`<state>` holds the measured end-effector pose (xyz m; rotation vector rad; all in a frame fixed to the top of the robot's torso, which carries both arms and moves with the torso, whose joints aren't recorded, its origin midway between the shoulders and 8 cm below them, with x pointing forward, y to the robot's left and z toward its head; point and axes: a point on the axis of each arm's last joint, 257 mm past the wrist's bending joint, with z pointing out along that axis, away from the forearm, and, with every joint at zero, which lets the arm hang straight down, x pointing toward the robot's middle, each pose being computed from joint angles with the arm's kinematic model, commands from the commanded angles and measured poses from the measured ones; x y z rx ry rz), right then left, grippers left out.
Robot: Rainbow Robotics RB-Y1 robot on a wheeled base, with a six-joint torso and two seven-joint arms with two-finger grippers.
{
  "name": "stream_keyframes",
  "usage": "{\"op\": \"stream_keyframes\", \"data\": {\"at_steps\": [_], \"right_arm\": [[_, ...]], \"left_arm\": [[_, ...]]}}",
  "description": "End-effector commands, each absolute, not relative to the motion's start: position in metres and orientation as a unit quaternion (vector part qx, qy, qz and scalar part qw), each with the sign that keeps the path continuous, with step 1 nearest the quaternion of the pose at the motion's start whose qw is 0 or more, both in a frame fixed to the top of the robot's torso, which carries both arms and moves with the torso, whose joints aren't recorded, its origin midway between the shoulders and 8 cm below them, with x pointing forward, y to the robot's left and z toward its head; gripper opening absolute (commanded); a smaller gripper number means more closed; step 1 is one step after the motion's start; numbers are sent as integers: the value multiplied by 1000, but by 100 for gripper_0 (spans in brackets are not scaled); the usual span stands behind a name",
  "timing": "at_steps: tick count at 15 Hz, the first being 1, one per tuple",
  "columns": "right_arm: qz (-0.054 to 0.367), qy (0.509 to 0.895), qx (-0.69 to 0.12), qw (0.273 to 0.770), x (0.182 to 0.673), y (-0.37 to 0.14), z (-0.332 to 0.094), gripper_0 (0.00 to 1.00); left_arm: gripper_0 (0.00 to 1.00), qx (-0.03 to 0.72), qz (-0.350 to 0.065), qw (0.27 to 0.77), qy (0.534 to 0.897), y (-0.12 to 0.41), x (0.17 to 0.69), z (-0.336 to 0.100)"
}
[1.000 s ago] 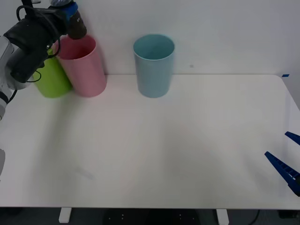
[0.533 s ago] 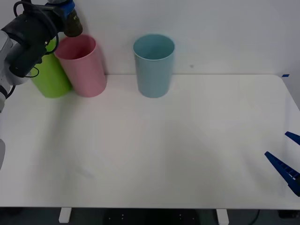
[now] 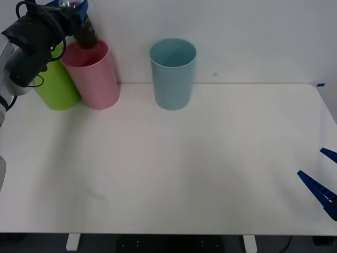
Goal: Grasp the object on the table and drop it into the matching bin: aluminum can to the light blue bin, PET bottle to the pink bin.
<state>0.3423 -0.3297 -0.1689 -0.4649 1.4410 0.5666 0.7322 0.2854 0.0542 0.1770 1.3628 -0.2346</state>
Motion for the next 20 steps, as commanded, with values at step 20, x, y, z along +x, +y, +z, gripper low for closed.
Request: {"op": "stream_keyframes", "data": {"at_steps": [20], "right_arm": [[253,645,-208,691,342,-330,-169,100]], "left_arm": [[100,131,-234,718,642,330,615,-46]]}}
